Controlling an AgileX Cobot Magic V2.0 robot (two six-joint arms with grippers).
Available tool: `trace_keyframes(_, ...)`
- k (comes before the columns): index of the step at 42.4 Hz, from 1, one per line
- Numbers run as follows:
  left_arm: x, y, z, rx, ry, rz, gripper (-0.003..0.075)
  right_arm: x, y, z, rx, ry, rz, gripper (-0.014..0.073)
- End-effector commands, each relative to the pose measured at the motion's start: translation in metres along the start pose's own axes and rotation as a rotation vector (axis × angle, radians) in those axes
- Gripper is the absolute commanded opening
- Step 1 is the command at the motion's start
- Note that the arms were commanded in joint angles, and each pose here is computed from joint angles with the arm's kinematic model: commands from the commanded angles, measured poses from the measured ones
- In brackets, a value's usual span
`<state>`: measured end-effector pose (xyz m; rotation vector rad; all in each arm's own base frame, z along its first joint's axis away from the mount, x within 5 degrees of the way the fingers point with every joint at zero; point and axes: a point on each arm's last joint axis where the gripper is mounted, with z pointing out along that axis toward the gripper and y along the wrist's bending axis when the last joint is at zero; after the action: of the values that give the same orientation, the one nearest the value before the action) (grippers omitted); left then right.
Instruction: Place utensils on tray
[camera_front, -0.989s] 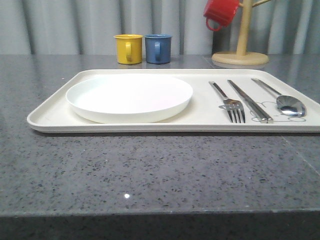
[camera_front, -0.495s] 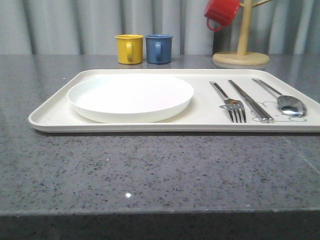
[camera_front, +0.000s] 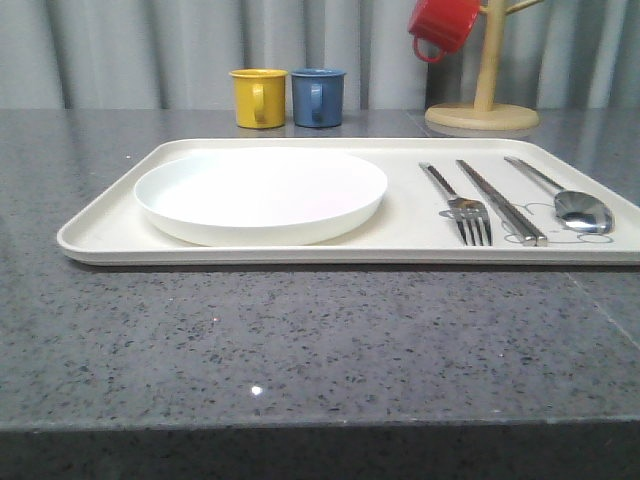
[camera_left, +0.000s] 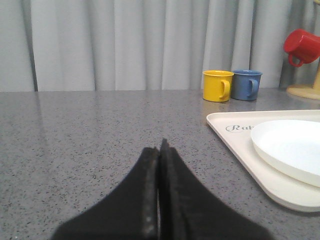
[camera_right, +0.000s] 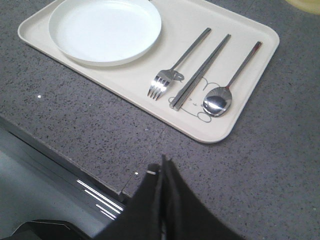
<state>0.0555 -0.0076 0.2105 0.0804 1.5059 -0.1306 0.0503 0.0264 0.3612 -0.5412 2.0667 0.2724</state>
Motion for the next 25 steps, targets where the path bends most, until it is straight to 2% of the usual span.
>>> trace_keyframes(1, -0.004, 0.0, -0.002, 0.002, -0.091, -0.01, -0.002, -0.011, -0.001, -0.004, 0.01, -0.08, -0.009, -0.0113)
trace_keyframes(7, -0.004, 0.0, -0.002, 0.002, -0.091, -0.01, -0.002, -0.009, -0.001, -0.003, 0.008, -0.084, -0.008, -0.0113)
trace_keyframes(12, -0.004, 0.0, -0.002, 0.002, -0.091, -0.01, -0.002, 0.005, -0.004, 0.002, 0.07, -0.128, 0.031, -0.0113)
trace_keyframes(17, -0.004, 0.0, -0.002, 0.002, -0.091, -0.01, -0.002, 0.028, -0.007, 0.012, 0.152, -0.287, 0.102, -0.0112)
trace_keyframes(19, -0.004, 0.0, -0.002, 0.002, -0.091, -0.01, -0.002, 0.038, -0.008, 0.016, 0.189, -0.389, 0.14, -0.0112)
trace_keyframes(25, -0.004, 0.0, -0.002, 0.002, -0.091, -0.01, -0.002, 0.074, -0.012, 0.034, 0.291, -0.555, 0.214, -0.0112)
